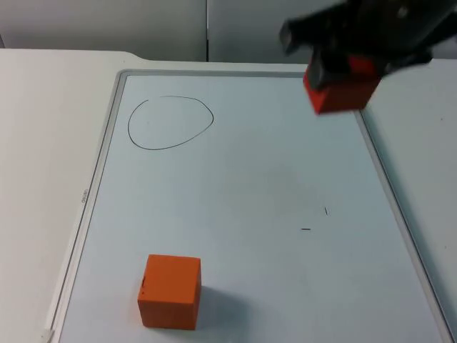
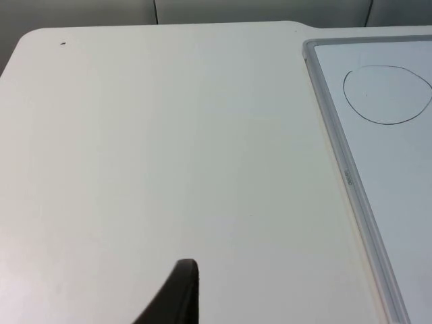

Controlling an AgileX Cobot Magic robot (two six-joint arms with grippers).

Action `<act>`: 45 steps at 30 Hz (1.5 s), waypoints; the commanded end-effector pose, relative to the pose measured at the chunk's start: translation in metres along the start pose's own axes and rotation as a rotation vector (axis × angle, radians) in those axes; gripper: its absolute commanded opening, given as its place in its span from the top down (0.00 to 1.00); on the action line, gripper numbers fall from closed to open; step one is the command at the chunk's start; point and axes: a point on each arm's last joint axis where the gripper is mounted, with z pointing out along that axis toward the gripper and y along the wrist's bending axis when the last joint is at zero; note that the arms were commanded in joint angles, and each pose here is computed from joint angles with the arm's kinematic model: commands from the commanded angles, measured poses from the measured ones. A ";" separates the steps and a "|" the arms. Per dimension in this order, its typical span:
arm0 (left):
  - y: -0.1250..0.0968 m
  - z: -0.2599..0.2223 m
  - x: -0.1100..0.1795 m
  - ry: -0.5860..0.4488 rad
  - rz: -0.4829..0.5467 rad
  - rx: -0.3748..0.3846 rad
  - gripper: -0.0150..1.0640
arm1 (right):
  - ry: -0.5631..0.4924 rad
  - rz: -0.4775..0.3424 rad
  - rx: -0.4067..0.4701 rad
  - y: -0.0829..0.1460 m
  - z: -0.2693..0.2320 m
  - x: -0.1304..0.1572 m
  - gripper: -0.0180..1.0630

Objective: Pick up one cube with the left hand and another cube with the right hand. First place the cube in the right hand at the target position, then stack the cube in the left hand on top.

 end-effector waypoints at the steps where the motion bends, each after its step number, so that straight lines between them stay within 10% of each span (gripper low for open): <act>1: 0.000 0.001 0.001 -0.002 -0.008 -0.003 0.01 | -0.151 -0.084 -0.034 -0.011 -0.077 -0.013 0.99; 21: 0.000 0.001 0.001 -0.002 -0.008 -0.003 0.01 | -0.484 -0.212 -0.140 -0.065 -0.279 0.065 0.99; 37: 0.000 0.001 0.001 -0.002 -0.010 -0.003 0.01 | -0.505 -0.248 -0.181 -0.069 -0.265 0.110 0.99; 45: -0.012 -0.016 -0.019 -0.067 -0.087 0.126 0.01 | -0.540 -0.247 -0.188 -0.068 -0.265 0.107 0.99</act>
